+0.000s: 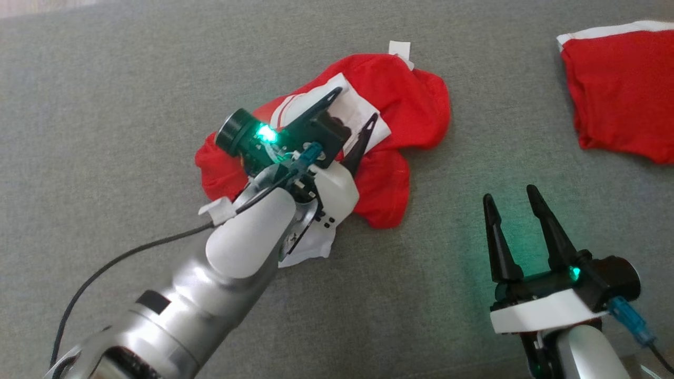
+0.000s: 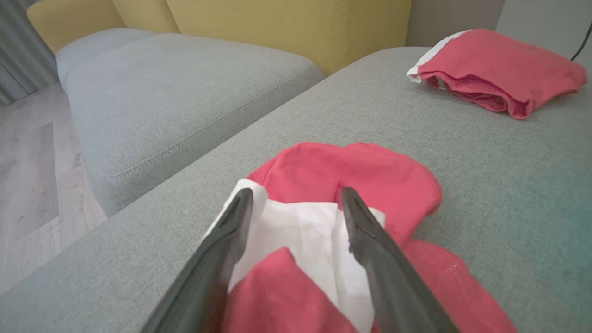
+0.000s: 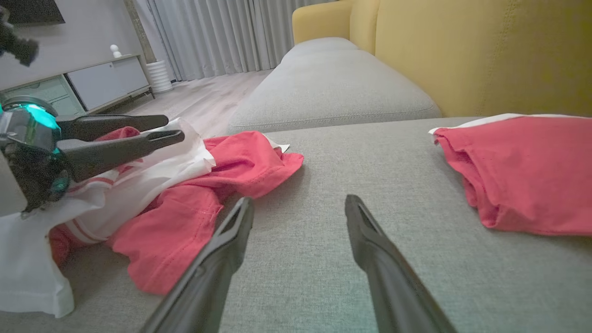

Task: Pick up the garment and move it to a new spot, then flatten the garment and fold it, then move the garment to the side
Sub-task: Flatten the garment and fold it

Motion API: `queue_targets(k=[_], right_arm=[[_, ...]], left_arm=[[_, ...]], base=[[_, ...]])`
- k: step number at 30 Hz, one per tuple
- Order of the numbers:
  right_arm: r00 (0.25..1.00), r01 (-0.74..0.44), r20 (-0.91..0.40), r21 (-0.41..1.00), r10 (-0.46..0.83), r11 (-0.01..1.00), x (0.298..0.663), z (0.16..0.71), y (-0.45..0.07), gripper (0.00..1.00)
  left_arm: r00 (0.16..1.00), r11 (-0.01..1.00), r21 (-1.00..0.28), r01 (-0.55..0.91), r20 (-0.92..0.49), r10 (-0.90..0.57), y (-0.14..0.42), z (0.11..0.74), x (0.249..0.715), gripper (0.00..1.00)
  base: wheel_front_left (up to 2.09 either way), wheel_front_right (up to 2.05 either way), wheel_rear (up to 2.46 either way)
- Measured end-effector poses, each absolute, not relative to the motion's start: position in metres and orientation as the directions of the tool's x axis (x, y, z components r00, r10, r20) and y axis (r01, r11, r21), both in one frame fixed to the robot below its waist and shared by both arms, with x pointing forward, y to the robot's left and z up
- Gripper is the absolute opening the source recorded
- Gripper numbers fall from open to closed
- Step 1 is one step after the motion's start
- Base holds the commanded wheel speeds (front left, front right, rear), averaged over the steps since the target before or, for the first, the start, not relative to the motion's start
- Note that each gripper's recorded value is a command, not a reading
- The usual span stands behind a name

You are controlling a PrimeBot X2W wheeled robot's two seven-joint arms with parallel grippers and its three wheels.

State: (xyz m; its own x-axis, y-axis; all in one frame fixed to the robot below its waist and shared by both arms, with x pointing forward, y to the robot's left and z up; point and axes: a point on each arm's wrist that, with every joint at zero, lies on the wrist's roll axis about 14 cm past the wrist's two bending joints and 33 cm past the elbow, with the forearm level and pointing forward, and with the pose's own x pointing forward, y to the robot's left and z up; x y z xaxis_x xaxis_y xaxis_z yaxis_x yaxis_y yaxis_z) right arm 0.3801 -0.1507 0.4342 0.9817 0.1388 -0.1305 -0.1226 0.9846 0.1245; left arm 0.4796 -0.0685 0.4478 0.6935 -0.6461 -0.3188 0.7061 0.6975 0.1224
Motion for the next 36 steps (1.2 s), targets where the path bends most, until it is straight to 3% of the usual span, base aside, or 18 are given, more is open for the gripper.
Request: queue_targets(k=[10,36], right_arm=[[0.983,-0.152,-0.088,0.126,0.163,0.98,0.376,0.449,-0.142,1.0],[0.983,-0.12,-0.127,0.126,0.136,0.985,0.371,0.438,-0.15,1.0]], left_arm=[[0.699,0.695,0.161,0.701,-0.347,-0.625,-0.058,0.447,0.471,1.0],[0.563,0.595,0.154,0.789,-0.571,-0.598,-0.074,0.409,0.462,1.0]], base=[[0.0,0.0,0.0],[0.0,0.0,0.0]])
